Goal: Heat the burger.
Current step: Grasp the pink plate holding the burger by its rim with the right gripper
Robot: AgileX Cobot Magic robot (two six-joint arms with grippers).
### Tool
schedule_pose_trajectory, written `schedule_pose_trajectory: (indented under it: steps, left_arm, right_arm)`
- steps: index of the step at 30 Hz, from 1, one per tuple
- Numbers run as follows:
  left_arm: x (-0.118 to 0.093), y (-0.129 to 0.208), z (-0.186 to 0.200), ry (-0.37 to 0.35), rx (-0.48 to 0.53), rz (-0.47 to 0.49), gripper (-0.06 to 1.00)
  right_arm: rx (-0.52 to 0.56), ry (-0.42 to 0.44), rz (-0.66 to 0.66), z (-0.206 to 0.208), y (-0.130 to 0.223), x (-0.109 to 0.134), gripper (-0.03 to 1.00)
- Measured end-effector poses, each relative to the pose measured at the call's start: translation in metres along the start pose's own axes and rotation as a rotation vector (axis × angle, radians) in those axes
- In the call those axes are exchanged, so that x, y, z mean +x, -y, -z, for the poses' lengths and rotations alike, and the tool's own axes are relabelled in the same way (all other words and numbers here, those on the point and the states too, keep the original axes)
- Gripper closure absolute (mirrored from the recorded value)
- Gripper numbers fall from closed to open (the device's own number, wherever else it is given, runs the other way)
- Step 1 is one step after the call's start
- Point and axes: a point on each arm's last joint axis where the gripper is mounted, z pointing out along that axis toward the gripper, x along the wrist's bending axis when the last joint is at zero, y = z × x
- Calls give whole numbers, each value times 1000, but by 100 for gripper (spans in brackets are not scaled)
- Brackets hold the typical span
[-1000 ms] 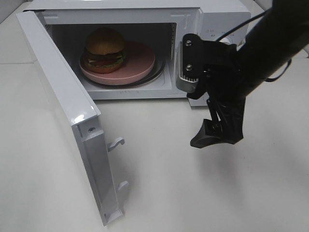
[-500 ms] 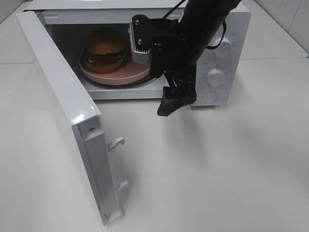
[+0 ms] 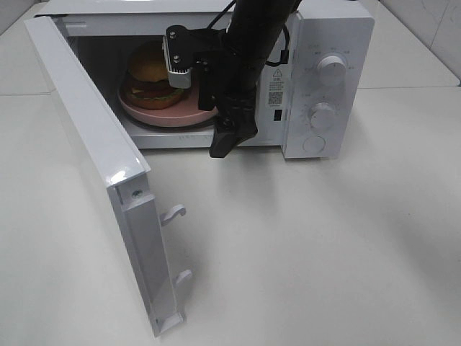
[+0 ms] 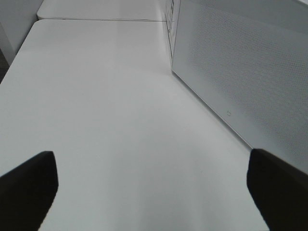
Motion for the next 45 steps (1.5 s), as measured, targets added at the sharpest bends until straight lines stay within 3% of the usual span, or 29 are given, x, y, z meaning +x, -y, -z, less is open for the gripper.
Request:
schedule_pose_trajectory:
  steps: [14, 22, 32, 45]
  left_arm:
    - [0, 0, 0, 0, 0, 0, -4]
    - [0, 0, 0, 0, 0, 0, -4]
    - [0, 0, 0, 0, 0, 0, -4]
    - [0, 0, 0, 0, 0, 0, -4]
  right_arm:
    - [-18, 46, 6, -28, -4, -25, 8]
    - [-17, 46, 1, -43, -3, -29, 10]
    - [-43, 138, -20, -45, -5, -38, 12]
    - [-44, 134, -55, -60, -3, -41, 14]
